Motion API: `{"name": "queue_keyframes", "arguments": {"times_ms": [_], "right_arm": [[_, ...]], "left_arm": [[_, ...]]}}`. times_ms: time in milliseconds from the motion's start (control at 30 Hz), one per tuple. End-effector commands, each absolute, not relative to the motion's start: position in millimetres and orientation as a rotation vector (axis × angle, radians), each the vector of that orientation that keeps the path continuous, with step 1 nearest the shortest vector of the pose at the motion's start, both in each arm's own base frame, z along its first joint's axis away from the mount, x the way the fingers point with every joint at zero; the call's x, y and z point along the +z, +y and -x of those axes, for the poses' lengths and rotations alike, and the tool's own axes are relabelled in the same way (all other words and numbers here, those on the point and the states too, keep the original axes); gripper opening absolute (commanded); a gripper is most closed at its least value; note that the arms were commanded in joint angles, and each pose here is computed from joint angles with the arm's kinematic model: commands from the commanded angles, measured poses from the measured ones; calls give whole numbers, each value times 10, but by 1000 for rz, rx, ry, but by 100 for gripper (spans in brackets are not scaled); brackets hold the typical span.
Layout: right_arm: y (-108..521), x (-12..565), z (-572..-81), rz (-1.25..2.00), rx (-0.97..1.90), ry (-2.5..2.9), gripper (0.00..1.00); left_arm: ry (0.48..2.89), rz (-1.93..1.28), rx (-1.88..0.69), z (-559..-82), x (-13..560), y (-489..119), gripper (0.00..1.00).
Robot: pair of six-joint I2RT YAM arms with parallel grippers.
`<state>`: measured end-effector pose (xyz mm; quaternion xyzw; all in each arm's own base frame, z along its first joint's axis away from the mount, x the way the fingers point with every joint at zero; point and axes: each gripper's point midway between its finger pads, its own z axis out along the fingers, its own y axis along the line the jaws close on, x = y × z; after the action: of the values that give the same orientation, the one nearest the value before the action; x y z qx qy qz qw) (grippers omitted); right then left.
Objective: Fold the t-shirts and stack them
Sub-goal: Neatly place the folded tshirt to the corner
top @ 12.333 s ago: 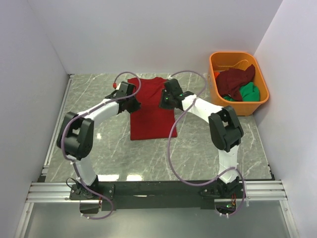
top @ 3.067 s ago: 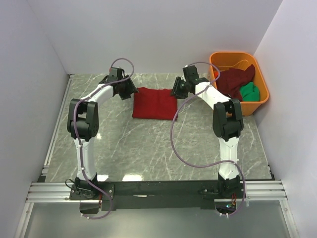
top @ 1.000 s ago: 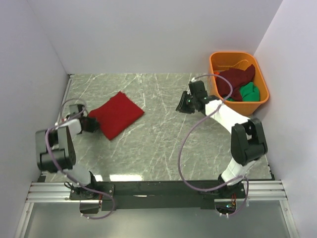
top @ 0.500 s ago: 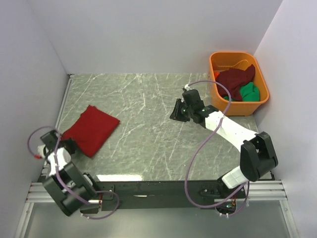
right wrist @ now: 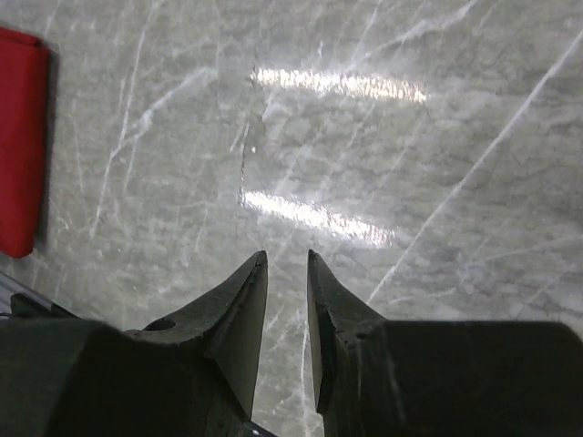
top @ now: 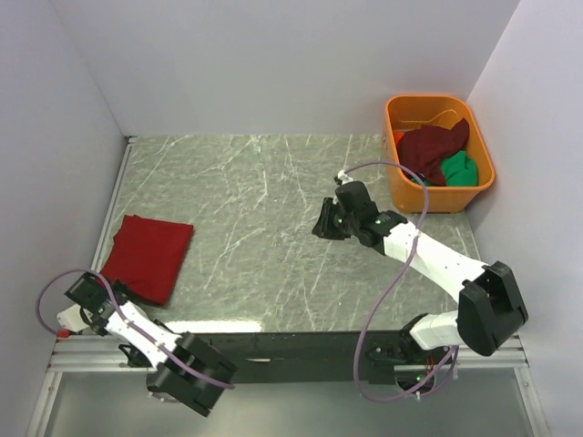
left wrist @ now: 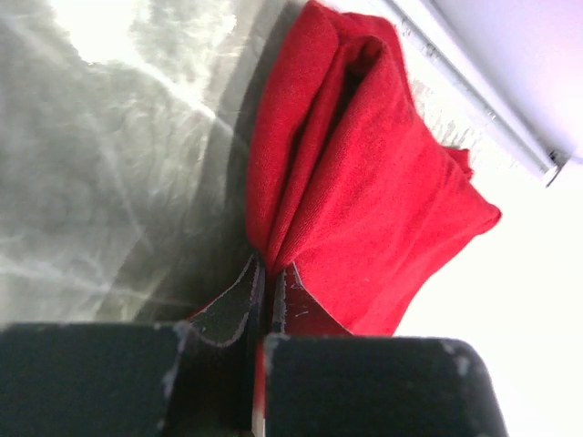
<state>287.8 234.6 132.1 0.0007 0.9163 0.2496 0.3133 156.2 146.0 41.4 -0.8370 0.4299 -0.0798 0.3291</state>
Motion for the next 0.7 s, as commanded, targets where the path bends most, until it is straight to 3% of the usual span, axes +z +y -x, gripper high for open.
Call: {"name": "queue_keyframes", "arguments": {"times_ms": [0,200,267,300,367,400,433,667], "right_arm": [[2318,1473,-2834,16,664,2346,32],[2229,1454,-2725,25,659,2336,31],[2214,1431,-2689,27,662,2340,31],[2208,1451,-2676,28,668,2333,32],[2196,1446,-2656,32,668,2333,32],[2192,1459,-2645,32,672,2331,32],[2191,1468,-2639,33,675,2328,32],[2183,1515,-2635,49,667,2324,34]], "left_arm": [[1023,2251,-128,-1401,466,1485,1],[966,2311,-126,-1334,493,1419,1],[974,2294,-123,-1341,529,1432,9],[979,2288,-121,-1343,566,1437,28],[975,2281,-83,-1306,626,1476,53],[982,2258,-58,-1295,726,1514,85],[983,2246,-40,-1284,784,1539,99],[1106,1971,50,-1401,1603,1819,99]]}}
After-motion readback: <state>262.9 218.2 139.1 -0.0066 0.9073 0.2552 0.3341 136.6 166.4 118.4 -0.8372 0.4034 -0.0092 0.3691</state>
